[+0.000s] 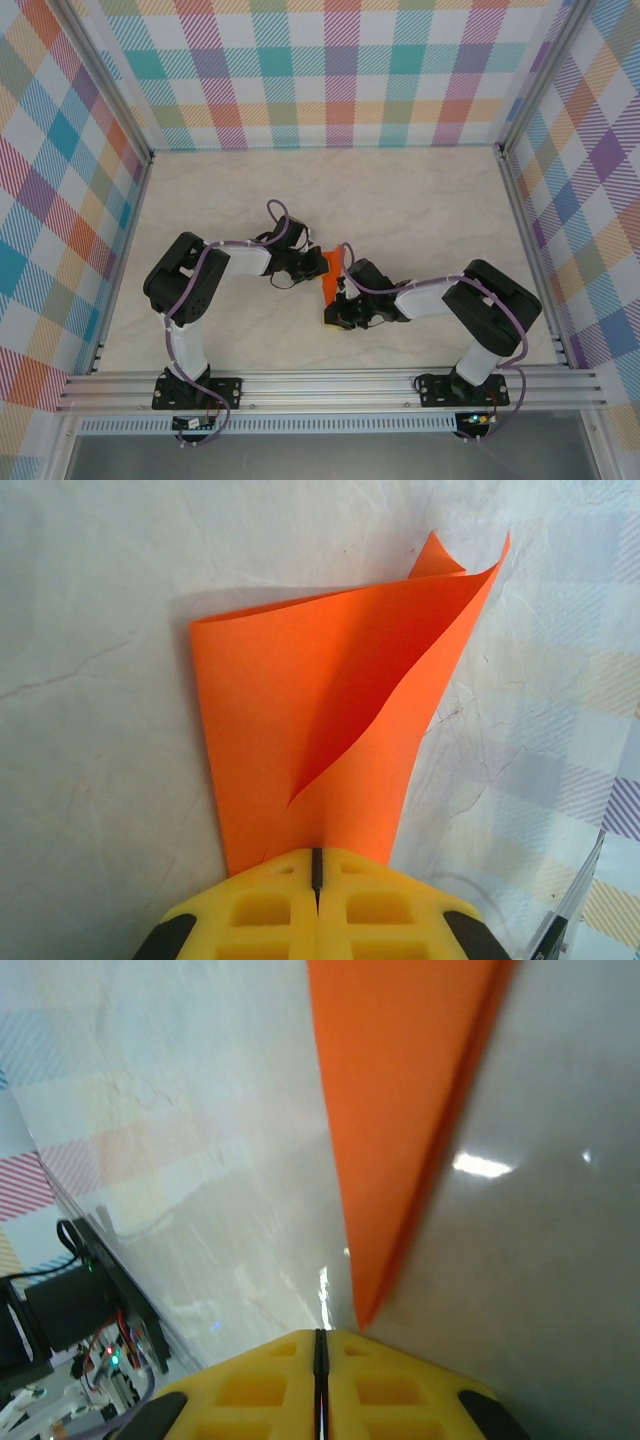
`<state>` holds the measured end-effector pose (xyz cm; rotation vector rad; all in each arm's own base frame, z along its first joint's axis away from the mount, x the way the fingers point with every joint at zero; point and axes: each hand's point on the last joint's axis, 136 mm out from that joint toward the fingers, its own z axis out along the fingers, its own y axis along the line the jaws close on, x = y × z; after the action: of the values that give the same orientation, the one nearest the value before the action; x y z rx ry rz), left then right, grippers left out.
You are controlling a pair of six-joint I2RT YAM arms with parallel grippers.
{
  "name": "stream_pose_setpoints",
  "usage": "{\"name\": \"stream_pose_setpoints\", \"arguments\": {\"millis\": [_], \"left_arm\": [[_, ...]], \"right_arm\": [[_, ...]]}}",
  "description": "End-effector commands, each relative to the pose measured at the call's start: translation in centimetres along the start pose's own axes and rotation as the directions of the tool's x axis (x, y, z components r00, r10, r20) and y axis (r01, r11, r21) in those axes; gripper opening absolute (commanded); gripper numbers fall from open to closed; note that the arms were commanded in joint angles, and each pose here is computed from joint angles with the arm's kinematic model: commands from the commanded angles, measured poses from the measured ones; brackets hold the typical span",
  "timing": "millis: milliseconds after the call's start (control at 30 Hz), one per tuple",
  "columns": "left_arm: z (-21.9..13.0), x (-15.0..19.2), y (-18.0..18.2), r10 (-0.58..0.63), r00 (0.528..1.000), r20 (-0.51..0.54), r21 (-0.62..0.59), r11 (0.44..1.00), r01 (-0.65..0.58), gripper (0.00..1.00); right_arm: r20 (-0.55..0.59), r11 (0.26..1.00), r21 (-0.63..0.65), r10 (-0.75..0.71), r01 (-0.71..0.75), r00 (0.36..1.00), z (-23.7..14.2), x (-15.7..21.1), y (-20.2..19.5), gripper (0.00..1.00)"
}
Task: Fold a paper plane with a square sheet of paper (fold left side to right side)
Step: Fold the wing for the fifth time at the center of the table.
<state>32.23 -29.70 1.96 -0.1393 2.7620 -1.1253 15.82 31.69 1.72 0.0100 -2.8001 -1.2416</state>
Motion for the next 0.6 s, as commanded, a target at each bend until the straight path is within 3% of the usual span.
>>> {"name": "stream_pose_setpoints", "arguments": {"millis": [0, 233, 567], "left_arm": [[0.5, -0.4, 4.0, -0.038, 0.999, 0.027, -0.132, 0.99, 0.041, 0.02], [0.4, -0.4, 3.9, -0.037, 0.999, 0.029, -0.126, 0.991, 0.041, 0.02], [0.4, -0.4, 3.9, -0.038, 0.999, 0.03, -0.125, 0.991, 0.042, 0.02]], "right_arm": [[-0.03, 1.0, -0.013, 0.011, -0.011, 0.999, -1.7, 0.7, 0.7, 0.11], [0.173, 0.999, -0.035, -0.004, 0.01, 0.985, -6.9, -5.6, 1.2, 0.15], [0.265, 0.999, -0.032, -0.019, 0.028, 0.964, -4.7, -11.7, 1.8, 0.12]]}}
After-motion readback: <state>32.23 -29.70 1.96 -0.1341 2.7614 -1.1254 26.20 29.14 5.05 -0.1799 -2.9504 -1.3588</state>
